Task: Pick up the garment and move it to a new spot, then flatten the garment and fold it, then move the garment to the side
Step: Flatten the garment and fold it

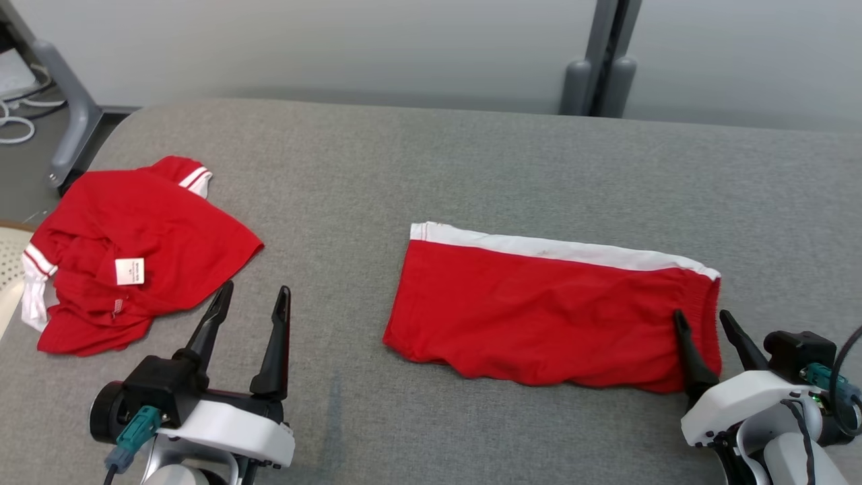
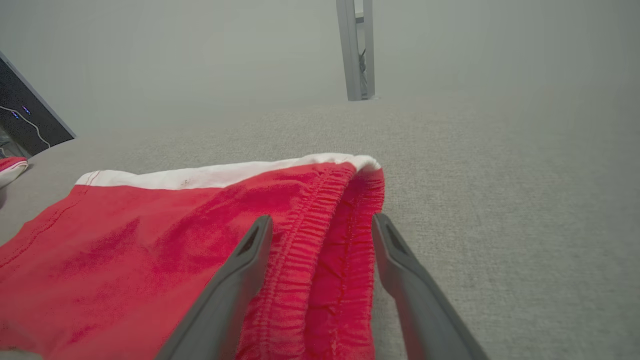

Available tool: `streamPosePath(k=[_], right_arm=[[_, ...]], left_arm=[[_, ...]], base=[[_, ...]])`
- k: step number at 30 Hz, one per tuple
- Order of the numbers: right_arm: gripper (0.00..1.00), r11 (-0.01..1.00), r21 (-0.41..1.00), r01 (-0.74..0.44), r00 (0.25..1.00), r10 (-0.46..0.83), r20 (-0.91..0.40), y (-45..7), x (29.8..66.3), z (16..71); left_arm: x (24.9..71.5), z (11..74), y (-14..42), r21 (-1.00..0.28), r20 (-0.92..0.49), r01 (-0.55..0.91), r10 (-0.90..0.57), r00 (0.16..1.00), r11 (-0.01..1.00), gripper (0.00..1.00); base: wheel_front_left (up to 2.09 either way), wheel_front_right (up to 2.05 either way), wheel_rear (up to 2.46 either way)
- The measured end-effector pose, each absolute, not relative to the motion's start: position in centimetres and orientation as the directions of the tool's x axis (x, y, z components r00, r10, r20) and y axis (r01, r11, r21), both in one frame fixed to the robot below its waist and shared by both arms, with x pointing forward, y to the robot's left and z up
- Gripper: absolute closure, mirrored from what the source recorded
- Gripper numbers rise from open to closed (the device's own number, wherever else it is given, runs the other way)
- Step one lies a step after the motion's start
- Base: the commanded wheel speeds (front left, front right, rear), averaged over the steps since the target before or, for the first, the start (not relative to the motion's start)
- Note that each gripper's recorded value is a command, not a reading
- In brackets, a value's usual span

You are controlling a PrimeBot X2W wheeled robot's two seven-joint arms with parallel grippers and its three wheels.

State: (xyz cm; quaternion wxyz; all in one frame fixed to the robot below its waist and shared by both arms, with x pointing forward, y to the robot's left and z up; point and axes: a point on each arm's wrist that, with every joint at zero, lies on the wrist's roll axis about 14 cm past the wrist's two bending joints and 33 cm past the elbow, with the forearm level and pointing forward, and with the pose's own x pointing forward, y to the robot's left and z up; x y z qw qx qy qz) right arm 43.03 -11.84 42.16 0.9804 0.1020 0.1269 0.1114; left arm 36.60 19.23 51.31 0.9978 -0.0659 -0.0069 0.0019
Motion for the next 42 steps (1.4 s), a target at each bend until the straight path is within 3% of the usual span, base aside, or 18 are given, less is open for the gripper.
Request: streamPosePath(k=[15, 16, 17, 18, 25, 34, 42], right_arm=[[0.00, 0.947, 0.301, -0.113, 0.901, 0.225, -0.372, -11.8, 42.6, 36.4], [0.53, 0.945, 0.307, -0.114, 0.899, 0.230, -0.373, -11.6, 42.7, 36.4], [0.71, 0.942, 0.318, -0.108, 0.898, 0.230, -0.374, -11.5, 42.7, 36.3], [1.00, 0.940, 0.324, -0.108, 0.897, 0.233, -0.375, -11.4, 42.7, 36.3], [1.00, 0.931, 0.353, -0.096, 0.899, 0.233, -0.371, -12.1, 42.7, 36.7], [1.00, 0.946, 0.323, -0.015, 0.913, 0.145, -0.382, -17.8, 42.2, 37.2], [1.00, 0.915, 0.401, -0.051, 0.915, 0.204, -0.349, -16.6, 42.9, 39.5]], left_arm=[[37.5, 49.5, 20.0, -0.122, -0.021, -0.022, 0.020, 1.000, 0.992, 0.00], [37.7, 49.5, 19.9, -0.121, -0.020, -0.020, 0.018, 1.000, 0.992, 0.00], [37.8, 49.6, 19.9, -0.120, -0.016, -0.018, 0.016, 1.000, 0.993, 0.00], [38.0, 49.7, 19.9, -0.120, -0.013, -0.015, 0.014, 1.000, 0.993, 0.00], [38.3, 49.4, 19.5, -0.119, -0.016, -0.002, 0.000, 1.000, 0.993, 0.00], [38.6, 49.5, 19.0, -0.126, -0.009, 0.014, -0.015, 1.000, 0.992, 0.00], [38.7, 49.8, 18.6, -0.132, -0.001, 0.024, -0.024, 1.000, 0.991, 0.00]], base=[[0.00, 0.00, 0.00], [0.00, 0.00, 0.00], [0.00, 0.00, 0.00], [0.00, 0.00, 0.00], [0.00, 0.00, 0.00], [0.00, 0.00, 0.00], [0.00, 0.00, 0.00]])
